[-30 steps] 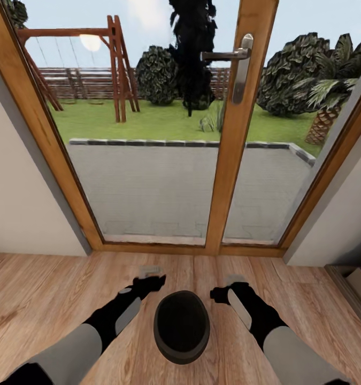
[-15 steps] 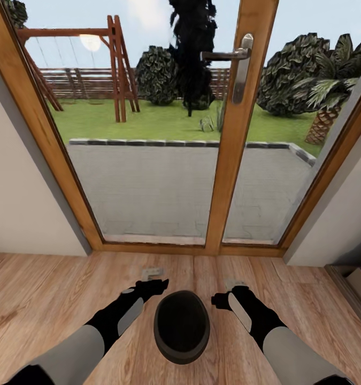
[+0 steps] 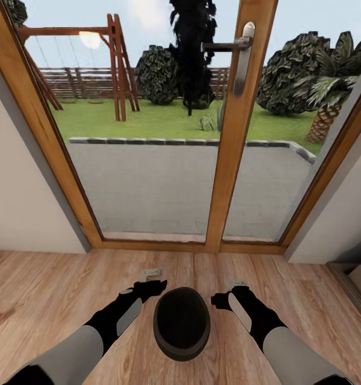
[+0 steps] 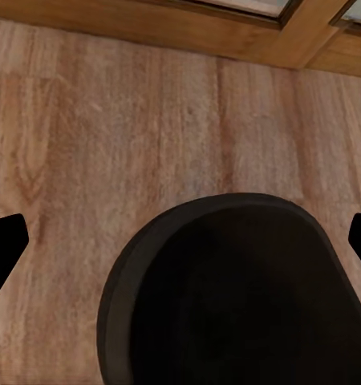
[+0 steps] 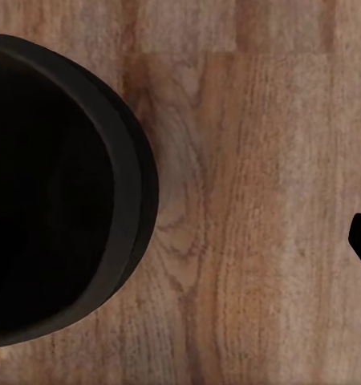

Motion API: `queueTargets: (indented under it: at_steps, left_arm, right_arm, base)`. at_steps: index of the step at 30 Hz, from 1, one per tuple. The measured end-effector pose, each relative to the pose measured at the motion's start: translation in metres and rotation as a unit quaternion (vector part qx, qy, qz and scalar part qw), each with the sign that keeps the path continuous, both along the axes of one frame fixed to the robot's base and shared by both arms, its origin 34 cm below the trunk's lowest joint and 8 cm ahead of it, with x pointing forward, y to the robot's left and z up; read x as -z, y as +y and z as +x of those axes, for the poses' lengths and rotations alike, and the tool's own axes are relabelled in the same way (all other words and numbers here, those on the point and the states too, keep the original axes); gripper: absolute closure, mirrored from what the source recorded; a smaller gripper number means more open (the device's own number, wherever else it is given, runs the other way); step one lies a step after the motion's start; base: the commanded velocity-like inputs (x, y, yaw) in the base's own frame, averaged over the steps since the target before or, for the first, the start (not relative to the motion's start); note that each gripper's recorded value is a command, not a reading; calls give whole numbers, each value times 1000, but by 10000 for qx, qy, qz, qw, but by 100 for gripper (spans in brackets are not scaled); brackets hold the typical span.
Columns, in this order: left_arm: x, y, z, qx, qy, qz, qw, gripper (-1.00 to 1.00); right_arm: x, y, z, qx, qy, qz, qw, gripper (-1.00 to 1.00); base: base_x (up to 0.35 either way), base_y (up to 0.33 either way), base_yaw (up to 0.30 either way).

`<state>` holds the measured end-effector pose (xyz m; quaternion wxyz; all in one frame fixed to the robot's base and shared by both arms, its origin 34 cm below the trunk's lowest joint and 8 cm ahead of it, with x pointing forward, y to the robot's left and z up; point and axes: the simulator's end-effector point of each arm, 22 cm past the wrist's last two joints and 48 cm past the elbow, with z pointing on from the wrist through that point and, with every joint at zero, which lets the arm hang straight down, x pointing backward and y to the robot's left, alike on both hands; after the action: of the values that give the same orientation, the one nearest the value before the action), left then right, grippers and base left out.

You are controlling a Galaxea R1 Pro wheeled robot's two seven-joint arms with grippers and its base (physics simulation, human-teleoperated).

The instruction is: Place each of the two pumpkins and all three candles from the living room inside a cabinet in the living room (use any cabinet), then make sure every cabinet is closed, and position the cauldron so it is next to a table in the living room.

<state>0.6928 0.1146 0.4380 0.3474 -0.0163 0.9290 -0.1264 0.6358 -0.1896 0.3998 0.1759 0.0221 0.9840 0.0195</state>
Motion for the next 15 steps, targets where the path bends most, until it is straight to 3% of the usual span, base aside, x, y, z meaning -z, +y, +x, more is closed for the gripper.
queueTargets:
  at_steps: [6, 7, 10, 15]
  left_arm:
    - [15, -3, -5, -6, 90, 19, 10000, -100]
    - [21, -1, -9, -15, 190, 83, 9998, -100]
    - [45, 13, -31, -33, 855, 509, 9950, -100]
    - [59, 17, -41, -17, 1054, 627, 9924, -100]
  right_arm:
    - [11, 1, 1, 8, -97, 23, 10000, -100]
    - [13, 2, 2, -3, -115, 57, 9999, -100]
    - [19, 8, 1, -66, -149, 223, 9996, -100]
    - [30, 9, -2, -72, -130, 250, 9996, -100]
  base:
    - [0, 0, 0]
    - [0, 0, 0]
    - [0, 0, 0]
    - [0, 0, 0]
